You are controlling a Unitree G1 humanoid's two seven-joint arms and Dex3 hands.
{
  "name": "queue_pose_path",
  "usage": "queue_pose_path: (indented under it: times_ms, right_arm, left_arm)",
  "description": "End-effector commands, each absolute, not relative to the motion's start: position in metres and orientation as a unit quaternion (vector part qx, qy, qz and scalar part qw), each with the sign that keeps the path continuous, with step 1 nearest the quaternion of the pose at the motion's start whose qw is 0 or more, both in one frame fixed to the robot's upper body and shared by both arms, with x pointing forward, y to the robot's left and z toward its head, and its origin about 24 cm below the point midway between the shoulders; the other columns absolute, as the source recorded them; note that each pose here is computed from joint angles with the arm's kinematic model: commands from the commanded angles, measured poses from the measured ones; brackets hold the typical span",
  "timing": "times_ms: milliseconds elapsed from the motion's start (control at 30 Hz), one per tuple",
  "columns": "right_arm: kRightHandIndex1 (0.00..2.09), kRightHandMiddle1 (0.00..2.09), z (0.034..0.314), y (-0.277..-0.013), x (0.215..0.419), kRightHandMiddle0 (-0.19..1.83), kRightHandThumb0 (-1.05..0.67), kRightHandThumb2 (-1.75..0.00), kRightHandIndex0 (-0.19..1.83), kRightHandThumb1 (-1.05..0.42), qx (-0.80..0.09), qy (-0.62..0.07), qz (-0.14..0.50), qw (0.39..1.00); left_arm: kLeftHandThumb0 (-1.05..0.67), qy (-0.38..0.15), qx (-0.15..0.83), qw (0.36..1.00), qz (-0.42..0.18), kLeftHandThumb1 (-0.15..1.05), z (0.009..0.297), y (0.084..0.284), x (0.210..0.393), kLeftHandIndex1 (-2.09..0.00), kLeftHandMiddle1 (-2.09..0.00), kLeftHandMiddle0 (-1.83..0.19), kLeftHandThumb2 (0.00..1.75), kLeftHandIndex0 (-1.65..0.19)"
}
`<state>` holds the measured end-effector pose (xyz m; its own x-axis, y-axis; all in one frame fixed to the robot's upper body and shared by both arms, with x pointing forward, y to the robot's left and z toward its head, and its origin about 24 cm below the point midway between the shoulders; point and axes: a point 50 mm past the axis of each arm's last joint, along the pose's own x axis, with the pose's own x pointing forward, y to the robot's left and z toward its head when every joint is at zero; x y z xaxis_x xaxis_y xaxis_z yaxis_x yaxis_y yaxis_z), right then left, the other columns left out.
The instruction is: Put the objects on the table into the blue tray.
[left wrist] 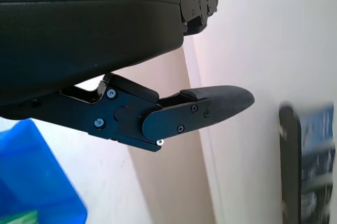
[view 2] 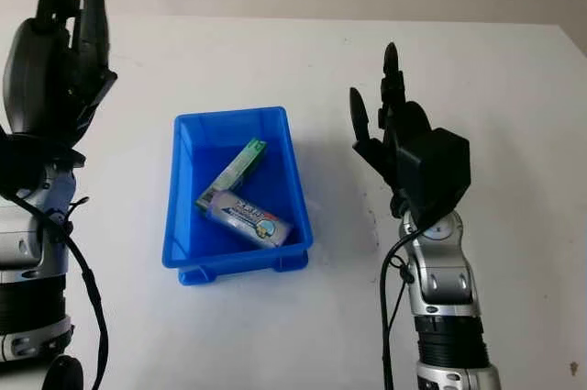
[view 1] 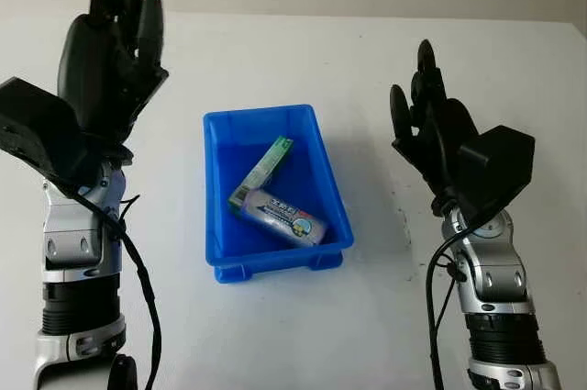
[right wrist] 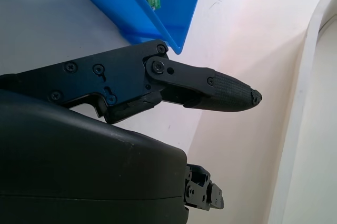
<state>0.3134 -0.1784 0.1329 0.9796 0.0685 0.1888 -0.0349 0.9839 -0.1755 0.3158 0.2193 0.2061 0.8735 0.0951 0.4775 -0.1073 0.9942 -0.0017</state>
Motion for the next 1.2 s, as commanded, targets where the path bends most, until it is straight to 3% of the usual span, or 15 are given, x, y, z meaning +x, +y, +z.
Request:
queue_pose_path:
  times_ms: [0, 233, 500, 767, 1167]
  right_arm:
    - [0.00, 0.00, 0.138, -0.180, 0.313, -0.19, -0.69, -0.61, -0.19, -1.05, -0.076, -0.108, 0.022, 0.991]
    - [0.00, 0.00, 0.139, -0.181, 0.314, -0.19, -0.69, -0.65, -0.19, -1.05, -0.064, -0.115, 0.025, 0.991]
    - [0.00, 0.00, 0.138, -0.180, 0.315, -0.19, -0.70, -0.70, -0.19, -1.05, -0.047, -0.114, 0.019, 0.992]
    - [0.00, 0.00, 0.136, -0.183, 0.315, -0.19, -0.69, -0.71, -0.19, -1.05, -0.043, -0.111, 0.020, 0.993]
    - [0.00, 0.00, 0.136, -0.181, 0.314, -0.19, -0.70, -0.68, -0.19, -1.05, -0.045, -0.111, 0.015, 0.993]
  left_arm:
    - [-0.68, -0.229, -0.012, 0.970, 0.081, 1.05, 0.195, 0.231, 0.316, 0.00, -0.02, 0.18, 0.69, 0.19]
    - [-0.71, -0.162, -0.042, 0.981, 0.092, 1.05, 0.153, 0.251, 0.305, 0.00, 0.00, 0.19, 0.72, 0.19]
    - [-0.76, -0.137, -0.040, 0.986, 0.087, 1.05, 0.129, 0.247, 0.288, 0.00, -0.01, 0.19, 0.68, 0.19]
    - [-0.76, -0.125, -0.036, 0.990, 0.058, 1.05, 0.127, 0.239, 0.279, 0.00, 0.00, 0.19, 0.67, 0.19]
    - [-0.78, -0.117, -0.019, 0.992, 0.052, 1.05, 0.130, 0.232, 0.280, 0.00, -0.03, 0.19, 0.66, 0.19]
